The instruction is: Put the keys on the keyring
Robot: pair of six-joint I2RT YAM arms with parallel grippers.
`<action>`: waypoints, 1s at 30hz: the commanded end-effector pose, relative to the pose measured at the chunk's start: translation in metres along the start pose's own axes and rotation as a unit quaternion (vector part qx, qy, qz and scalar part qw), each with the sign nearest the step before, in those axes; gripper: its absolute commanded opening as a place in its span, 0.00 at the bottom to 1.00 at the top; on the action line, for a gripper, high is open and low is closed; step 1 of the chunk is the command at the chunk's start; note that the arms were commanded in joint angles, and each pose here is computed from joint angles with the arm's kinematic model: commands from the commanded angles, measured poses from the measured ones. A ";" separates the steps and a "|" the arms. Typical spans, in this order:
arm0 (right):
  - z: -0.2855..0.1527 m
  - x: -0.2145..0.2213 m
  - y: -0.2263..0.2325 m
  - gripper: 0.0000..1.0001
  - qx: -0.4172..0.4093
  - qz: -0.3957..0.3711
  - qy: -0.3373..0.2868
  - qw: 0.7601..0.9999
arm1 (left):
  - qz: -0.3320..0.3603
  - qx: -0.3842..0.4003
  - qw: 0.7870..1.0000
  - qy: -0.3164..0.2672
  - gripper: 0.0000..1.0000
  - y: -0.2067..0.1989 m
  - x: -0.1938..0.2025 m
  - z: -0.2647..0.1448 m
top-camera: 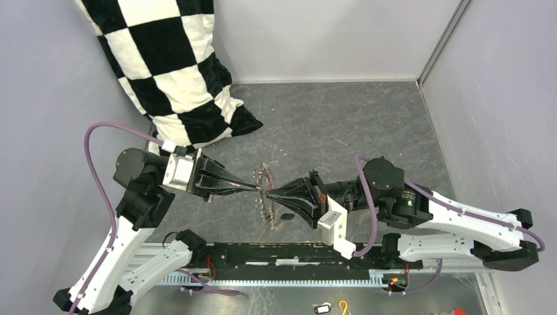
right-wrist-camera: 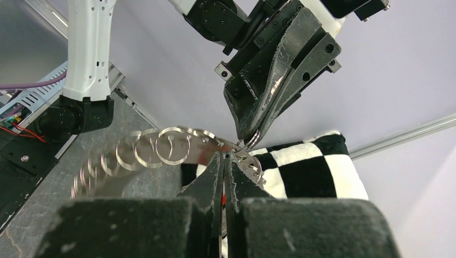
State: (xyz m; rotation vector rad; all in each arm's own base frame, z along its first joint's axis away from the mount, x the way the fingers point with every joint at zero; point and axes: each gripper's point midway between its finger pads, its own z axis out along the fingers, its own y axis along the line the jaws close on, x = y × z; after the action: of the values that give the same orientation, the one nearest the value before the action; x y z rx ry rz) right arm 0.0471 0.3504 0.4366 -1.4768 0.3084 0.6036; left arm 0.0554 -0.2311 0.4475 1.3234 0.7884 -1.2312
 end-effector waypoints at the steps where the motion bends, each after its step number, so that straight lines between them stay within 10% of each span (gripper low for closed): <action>1: -0.003 -0.020 -0.019 0.00 0.026 -0.010 -0.027 0.999 | 0.014 -0.016 1.000 -0.015 0.02 0.002 -0.010 0.000; 30: -0.003 -0.018 -0.024 0.00 0.042 -0.015 -0.024 0.999 | 0.015 -0.007 1.000 -0.010 0.02 -0.002 -0.006 -0.001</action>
State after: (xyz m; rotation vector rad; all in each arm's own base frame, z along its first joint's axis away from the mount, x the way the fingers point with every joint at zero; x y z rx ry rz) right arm 0.0508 0.3490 0.4446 -1.4436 0.3098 0.5846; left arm 0.0561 -0.2307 0.4432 1.3143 0.8004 -1.2301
